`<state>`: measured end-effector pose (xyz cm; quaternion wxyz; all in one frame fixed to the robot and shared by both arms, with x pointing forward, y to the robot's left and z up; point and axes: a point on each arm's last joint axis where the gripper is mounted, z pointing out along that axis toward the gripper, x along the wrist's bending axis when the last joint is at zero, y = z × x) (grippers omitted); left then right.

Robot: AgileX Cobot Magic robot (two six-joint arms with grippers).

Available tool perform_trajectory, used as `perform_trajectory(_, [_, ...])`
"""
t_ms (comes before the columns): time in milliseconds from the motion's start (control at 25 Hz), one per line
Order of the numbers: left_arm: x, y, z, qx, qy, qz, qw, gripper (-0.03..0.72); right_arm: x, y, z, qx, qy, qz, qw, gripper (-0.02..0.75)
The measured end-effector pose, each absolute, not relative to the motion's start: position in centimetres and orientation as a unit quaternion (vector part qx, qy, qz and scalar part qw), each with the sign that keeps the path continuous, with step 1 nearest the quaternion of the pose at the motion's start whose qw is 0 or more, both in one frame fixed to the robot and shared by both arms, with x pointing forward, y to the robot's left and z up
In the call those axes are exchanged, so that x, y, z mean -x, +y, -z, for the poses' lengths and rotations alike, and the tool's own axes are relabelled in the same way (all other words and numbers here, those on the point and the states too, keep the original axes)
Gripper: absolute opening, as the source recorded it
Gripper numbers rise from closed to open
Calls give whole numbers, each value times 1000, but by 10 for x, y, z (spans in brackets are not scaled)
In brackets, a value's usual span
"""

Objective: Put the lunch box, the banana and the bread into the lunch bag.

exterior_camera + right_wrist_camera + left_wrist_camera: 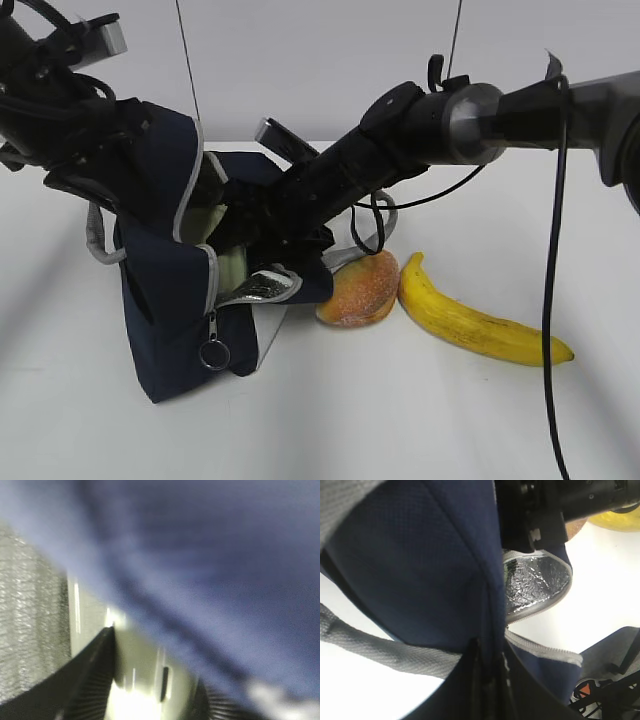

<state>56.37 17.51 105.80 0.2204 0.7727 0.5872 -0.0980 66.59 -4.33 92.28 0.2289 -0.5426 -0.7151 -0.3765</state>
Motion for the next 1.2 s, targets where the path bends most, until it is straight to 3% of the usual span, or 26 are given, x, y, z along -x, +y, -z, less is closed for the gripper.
perform_trajectory(160, [-564, 176, -1057, -776, 586, 92, 215, 16, -666, -45, -923, 541, -724, 365, 223, 554])
perform_trajectory(280, [-564, 177, -1057, -778, 585, 88, 212, 16, -668, -46, -927, 540, -739, 346, 206, 591])
perform_trajectory(760, [-564, 178, -1057, -779, 585, 85, 210, 16, -680, -52, -1002, 503, -802, 286, 148, 601])
perform_trajectory(1200, [-564, 178, -1057, -780, 584, 85, 209, 16, -679, -64, -1028, 513, -812, 265, 84, 591])
